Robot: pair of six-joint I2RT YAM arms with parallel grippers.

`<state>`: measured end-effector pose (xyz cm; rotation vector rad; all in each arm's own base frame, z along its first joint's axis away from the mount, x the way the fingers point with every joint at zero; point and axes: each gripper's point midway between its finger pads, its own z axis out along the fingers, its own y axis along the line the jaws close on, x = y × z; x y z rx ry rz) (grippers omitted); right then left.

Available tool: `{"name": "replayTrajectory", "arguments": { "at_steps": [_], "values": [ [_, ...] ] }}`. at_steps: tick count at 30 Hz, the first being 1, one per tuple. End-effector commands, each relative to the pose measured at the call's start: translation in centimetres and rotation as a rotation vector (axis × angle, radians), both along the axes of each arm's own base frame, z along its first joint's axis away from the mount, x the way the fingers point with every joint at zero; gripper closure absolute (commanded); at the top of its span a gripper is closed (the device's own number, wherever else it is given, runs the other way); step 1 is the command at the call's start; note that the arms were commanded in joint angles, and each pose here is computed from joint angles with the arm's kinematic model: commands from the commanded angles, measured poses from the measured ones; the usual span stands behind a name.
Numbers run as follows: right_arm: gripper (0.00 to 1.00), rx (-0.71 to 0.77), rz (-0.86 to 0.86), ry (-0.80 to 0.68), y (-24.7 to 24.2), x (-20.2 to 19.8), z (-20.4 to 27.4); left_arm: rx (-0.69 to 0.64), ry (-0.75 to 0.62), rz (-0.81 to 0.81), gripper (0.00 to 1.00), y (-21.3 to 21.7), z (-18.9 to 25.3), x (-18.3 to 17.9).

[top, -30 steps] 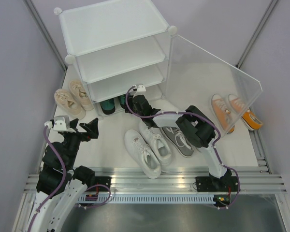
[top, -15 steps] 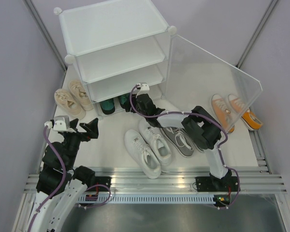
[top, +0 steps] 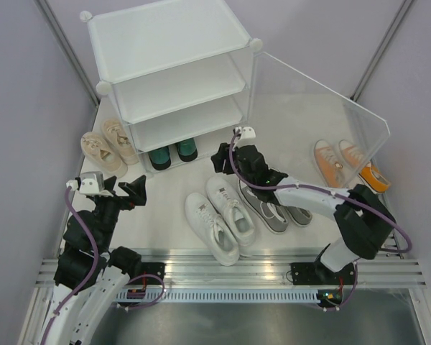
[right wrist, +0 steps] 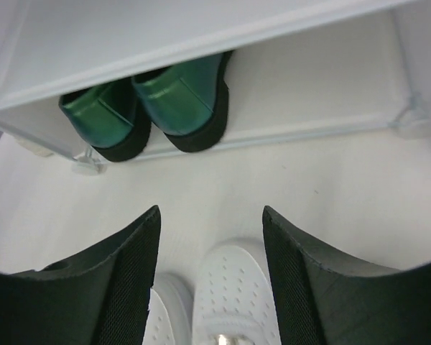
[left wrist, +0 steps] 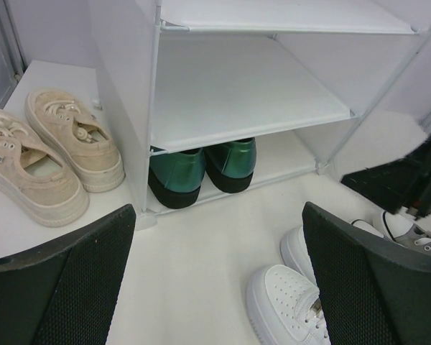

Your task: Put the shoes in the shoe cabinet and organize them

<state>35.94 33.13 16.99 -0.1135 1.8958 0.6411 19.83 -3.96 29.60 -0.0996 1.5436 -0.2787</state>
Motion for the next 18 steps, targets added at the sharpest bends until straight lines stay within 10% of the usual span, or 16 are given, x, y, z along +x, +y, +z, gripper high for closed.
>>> {"name": "replayTrajectory", "arguments": {
  "at_steps": [1, 18],
  "values": [
    [0.38, -0.083, -0.064, 0.026, -4.8, -2.7, 0.7, 0.034, 0.001, 0.01, 0.0, 0.1, -0.1, 0.5],
    [0.38, -0.252, -0.25, 0.261, -17.9, -13.0, -6.9, 0.038, 0.01, -0.023, 0.0, -0.6, -0.3, 0.5]
  ]
}}
